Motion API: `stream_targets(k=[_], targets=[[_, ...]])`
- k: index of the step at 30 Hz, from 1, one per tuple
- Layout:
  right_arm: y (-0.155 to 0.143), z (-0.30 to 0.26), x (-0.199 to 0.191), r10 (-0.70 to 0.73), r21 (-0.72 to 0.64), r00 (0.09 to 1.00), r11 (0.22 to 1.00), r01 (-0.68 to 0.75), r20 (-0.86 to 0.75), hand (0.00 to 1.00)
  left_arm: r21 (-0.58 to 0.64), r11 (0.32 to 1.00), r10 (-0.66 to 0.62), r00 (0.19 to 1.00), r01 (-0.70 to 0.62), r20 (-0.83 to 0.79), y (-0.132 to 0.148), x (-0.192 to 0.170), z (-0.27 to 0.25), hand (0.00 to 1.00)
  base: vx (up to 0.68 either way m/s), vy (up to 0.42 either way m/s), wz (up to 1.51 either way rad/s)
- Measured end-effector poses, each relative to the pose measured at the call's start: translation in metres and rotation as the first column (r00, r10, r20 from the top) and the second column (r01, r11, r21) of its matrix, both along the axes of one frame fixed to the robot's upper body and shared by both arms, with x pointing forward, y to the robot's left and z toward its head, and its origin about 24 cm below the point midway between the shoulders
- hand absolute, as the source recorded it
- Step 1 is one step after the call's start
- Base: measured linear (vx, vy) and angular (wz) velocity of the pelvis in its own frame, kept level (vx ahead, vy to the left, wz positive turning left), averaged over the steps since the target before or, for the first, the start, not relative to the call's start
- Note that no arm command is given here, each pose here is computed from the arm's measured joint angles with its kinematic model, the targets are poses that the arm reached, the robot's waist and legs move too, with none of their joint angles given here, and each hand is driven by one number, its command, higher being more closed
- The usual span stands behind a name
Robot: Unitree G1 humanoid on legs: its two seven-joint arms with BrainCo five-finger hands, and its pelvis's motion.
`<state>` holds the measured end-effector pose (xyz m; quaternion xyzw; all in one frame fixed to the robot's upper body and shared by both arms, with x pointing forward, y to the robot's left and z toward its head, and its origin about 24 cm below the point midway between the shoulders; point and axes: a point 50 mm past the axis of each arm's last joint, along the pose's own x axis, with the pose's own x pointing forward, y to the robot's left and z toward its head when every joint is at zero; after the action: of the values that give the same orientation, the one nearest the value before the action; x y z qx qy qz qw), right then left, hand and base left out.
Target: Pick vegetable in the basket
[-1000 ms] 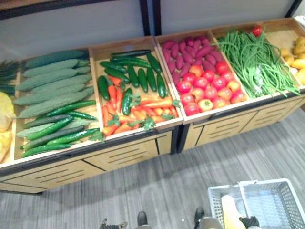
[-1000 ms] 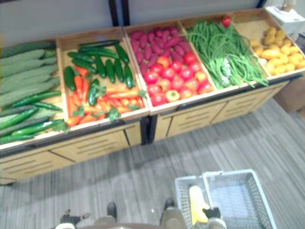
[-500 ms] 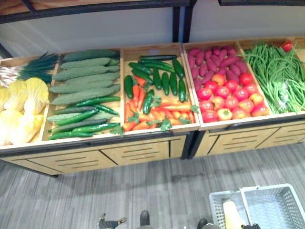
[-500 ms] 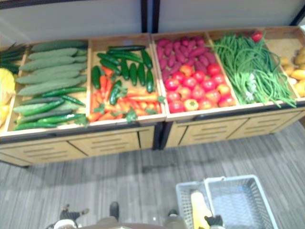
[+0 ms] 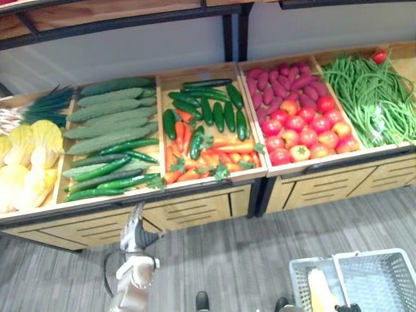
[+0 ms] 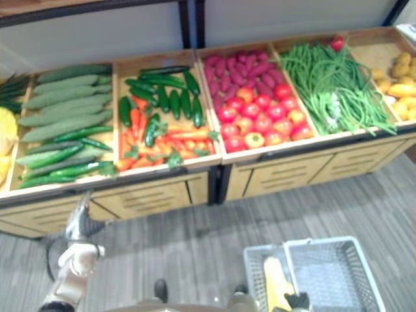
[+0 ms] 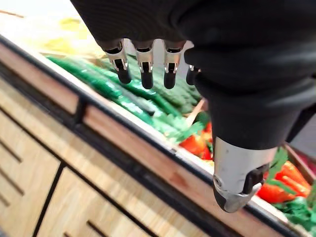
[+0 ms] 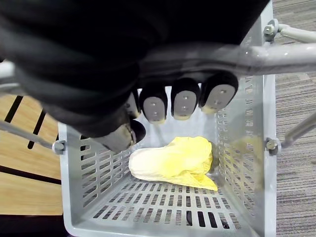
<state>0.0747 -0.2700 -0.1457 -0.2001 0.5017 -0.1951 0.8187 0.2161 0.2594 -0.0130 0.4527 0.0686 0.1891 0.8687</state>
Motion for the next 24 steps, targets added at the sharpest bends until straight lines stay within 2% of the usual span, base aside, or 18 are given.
stream_targets(k=[3,7,18,24], targets=[[-0.002,0.002,0.004,0.006,-0.01,1.0,1.0,-0.006,0.017,1.0,0.034,0.999,-0.039,0.993,0.035,0.112,-0.003,0.019,0.028,0.0,0.03,0.017,-0.35],[-0.005,0.007,0.014,0.032,-0.016,0.998,0.999,-0.031,0.049,1.0,0.088,0.996,-0.044,0.985,0.03,0.166,0.005,0.043,0.049,0.0,0.03,0.01,-0.38],[-0.012,0.019,0.04,0.126,-0.059,0.986,0.991,-0.12,0.106,1.0,0.243,0.97,-0.039,0.981,-0.009,0.192,0.029,0.097,0.101,0.0,0.0,-0.003,-0.26],[-0.011,0.024,0.052,0.142,-0.073,0.979,0.988,-0.133,0.145,1.0,0.317,0.947,-0.123,0.973,0.057,0.193,0.017,0.119,0.128,0.0,0.0,-0.008,-0.16]])
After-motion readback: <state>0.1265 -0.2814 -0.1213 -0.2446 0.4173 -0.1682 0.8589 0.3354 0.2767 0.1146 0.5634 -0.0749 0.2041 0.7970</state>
